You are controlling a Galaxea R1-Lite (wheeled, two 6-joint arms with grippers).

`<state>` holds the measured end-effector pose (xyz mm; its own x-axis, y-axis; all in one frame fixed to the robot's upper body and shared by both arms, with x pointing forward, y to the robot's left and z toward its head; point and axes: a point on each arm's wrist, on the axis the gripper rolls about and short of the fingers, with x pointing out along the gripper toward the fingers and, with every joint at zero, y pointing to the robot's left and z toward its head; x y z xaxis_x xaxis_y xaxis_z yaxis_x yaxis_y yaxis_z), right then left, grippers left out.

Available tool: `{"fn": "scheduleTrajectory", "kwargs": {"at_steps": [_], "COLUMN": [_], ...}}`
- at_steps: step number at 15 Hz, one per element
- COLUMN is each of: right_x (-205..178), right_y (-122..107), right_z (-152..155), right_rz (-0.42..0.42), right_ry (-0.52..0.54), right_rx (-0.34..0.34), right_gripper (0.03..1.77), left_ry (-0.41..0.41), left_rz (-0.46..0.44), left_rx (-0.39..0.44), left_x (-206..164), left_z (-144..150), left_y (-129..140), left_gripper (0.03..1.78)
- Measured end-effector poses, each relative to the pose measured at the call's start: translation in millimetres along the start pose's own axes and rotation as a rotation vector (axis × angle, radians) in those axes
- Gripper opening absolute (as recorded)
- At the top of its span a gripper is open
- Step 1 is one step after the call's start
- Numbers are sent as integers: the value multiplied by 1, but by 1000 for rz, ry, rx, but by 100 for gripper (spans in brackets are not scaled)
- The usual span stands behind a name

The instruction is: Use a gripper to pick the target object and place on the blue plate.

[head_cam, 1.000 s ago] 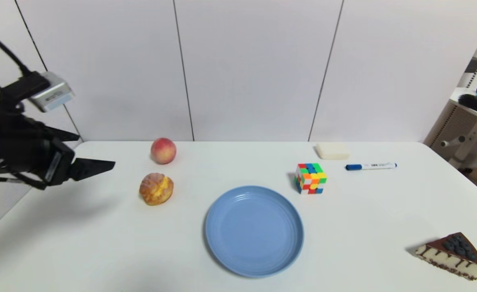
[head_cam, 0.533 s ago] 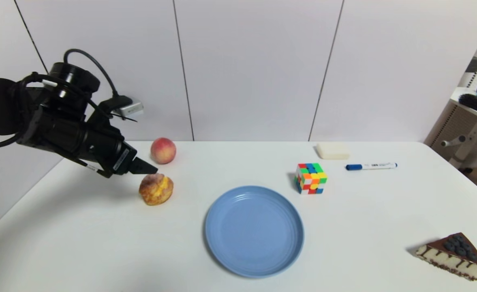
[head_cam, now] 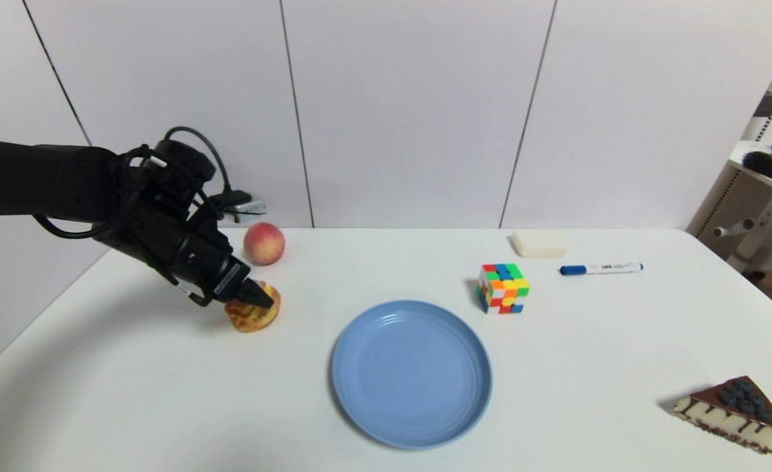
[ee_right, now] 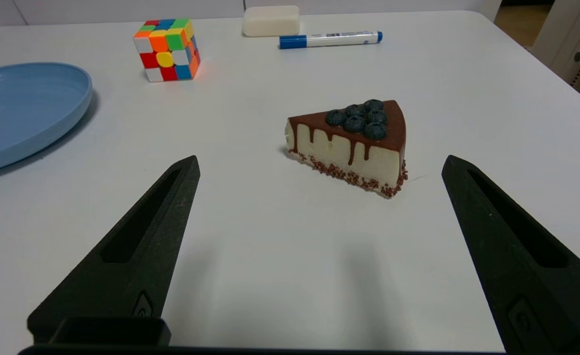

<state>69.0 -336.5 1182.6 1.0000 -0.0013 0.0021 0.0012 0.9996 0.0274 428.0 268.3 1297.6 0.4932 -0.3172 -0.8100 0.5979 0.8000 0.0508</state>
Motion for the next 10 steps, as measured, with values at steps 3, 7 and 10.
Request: {"fn": "scheduleTrajectory", "kwargs": {"at_steps": [3, 7, 10], "right_x": [0, 0, 0], "right_y": [0, 0, 0], "right_z": [0, 0, 0], "right_rz": [0, 0, 0], "right_ry": [0, 0, 1], "right_rx": [0, 0, 0], "right_gripper": [170, 170, 170], "left_ry": [39, 72, 86], "left_rz": [14, 19, 12], "left_rx": [-3, -9, -15], "left_x": [11, 21, 27], "left_z": [-2, -5, -6], "left_y": [1, 3, 3], "left_gripper": [169, 169, 169]}}
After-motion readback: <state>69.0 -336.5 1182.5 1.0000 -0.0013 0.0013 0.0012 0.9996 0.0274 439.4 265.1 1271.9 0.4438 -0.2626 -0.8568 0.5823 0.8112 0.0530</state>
